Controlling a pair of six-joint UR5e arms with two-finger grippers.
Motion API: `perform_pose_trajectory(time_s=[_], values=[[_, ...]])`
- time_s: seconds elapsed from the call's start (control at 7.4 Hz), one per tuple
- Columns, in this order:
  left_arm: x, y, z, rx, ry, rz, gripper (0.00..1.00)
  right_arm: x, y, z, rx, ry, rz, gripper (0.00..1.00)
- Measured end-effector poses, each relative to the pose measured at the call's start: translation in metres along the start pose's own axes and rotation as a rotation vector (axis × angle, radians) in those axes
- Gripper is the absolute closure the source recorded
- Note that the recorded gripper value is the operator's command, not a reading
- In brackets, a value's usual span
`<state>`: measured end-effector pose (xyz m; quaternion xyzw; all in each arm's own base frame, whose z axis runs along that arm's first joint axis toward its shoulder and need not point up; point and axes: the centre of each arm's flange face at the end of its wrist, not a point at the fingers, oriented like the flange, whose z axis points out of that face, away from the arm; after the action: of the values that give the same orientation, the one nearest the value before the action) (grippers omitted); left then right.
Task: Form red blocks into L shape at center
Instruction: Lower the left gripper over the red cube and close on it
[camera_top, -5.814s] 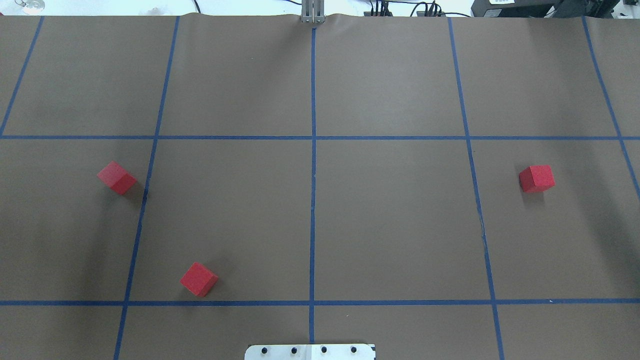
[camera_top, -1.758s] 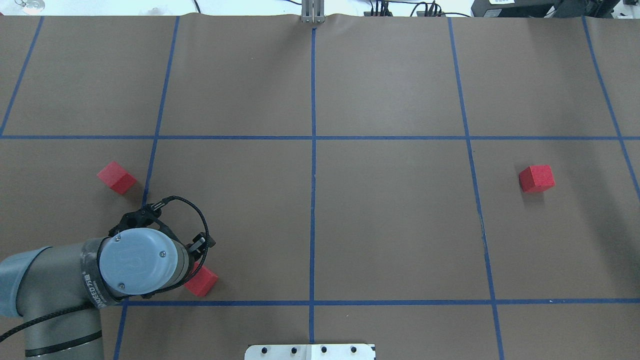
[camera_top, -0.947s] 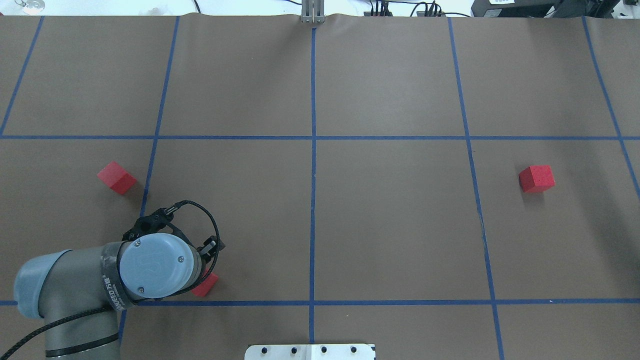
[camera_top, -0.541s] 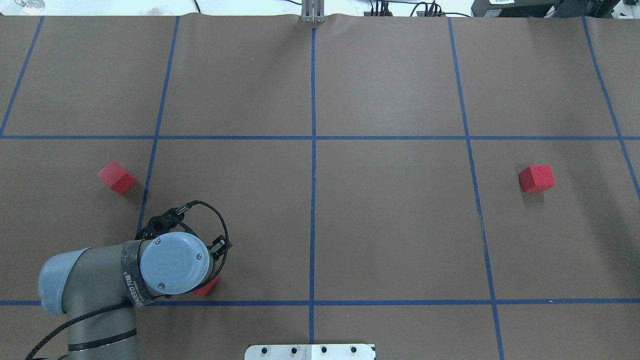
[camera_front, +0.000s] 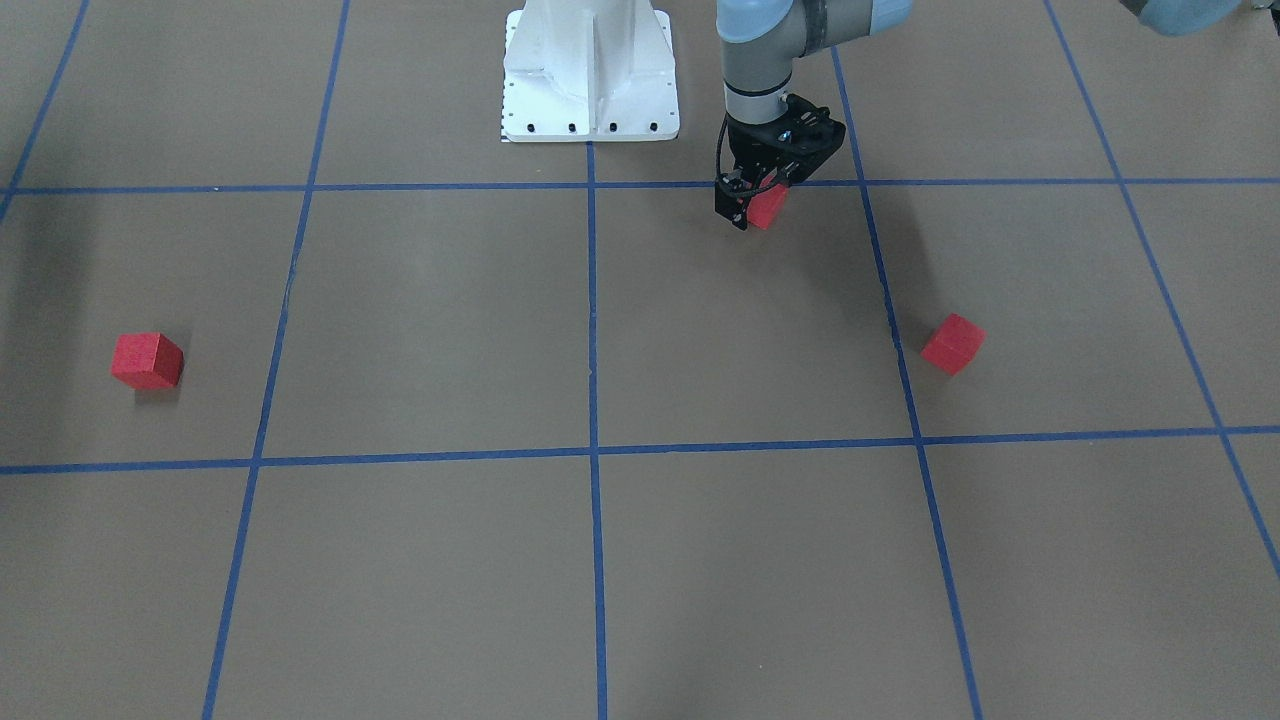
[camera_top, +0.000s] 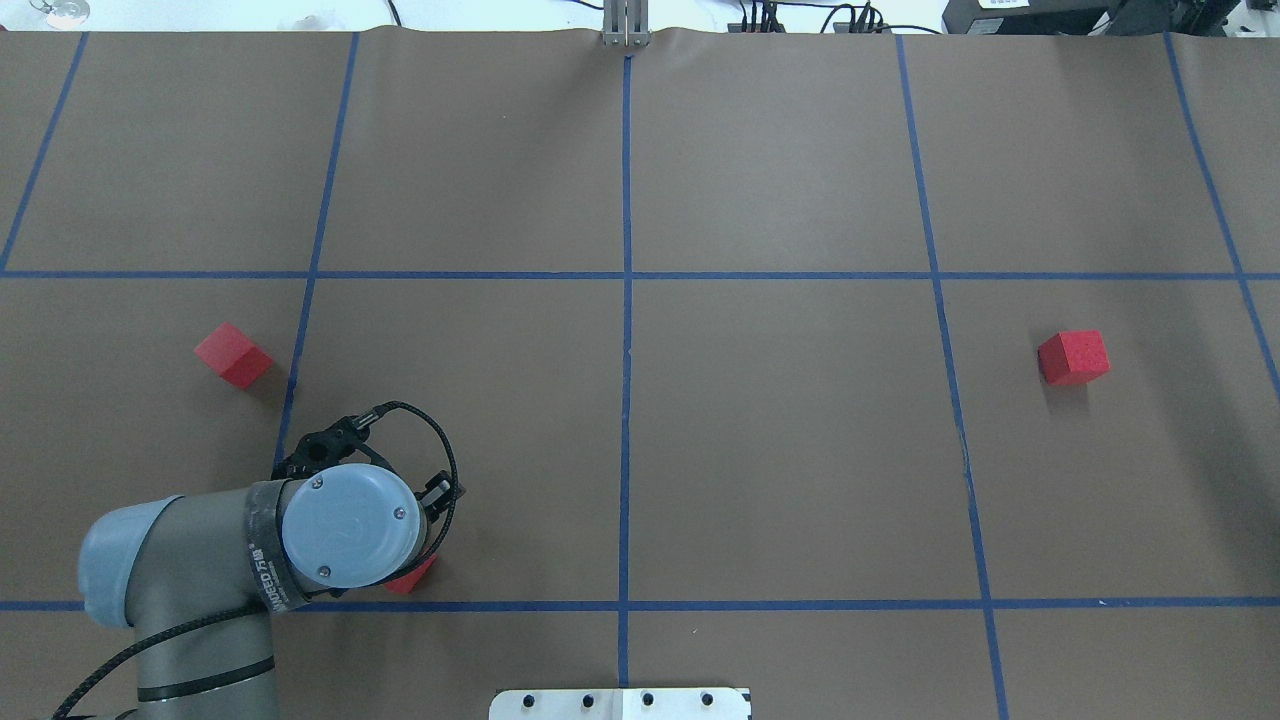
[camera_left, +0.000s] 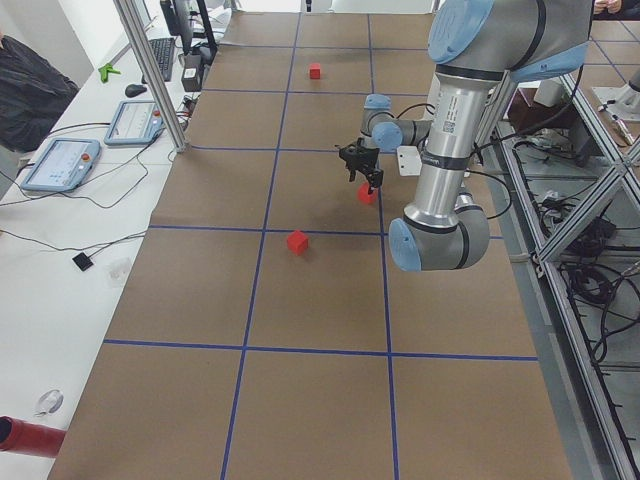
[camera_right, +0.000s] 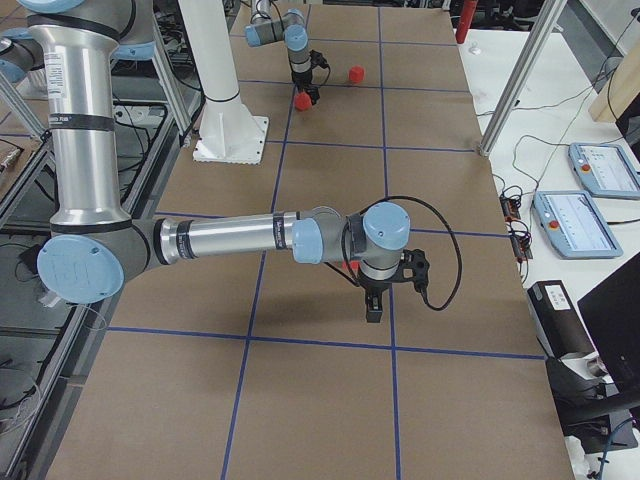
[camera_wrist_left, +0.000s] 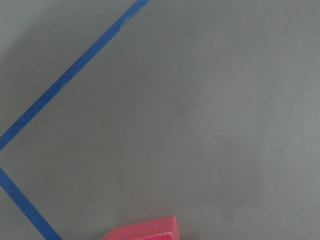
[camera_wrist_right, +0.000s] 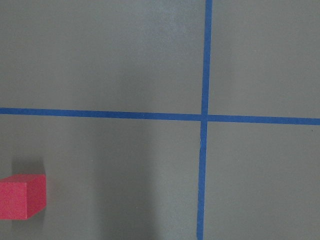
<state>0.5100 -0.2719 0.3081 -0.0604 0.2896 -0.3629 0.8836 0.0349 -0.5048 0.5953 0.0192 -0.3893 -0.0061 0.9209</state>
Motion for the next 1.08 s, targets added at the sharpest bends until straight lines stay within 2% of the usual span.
perform_pose_trajectory(time_s=[0.14,0.81,1.08], values=[[-0.001,-0.001,-0.001,-0.001,0.001,0.002,0.02,0.000,0.000,0.000,0.000,0.000,0.000,0.01],[-0.016,-0.014,-0.031,0.019,-0.033,0.008,0.00,0.000,0.000,0.000,0.001,0.000,-0.001,0.01],[-0.018,-0.010,-0.030,0.021,-0.042,0.009,0.00,0.001,0.000,0.000,0.000,0.001,0.000,0.01]])
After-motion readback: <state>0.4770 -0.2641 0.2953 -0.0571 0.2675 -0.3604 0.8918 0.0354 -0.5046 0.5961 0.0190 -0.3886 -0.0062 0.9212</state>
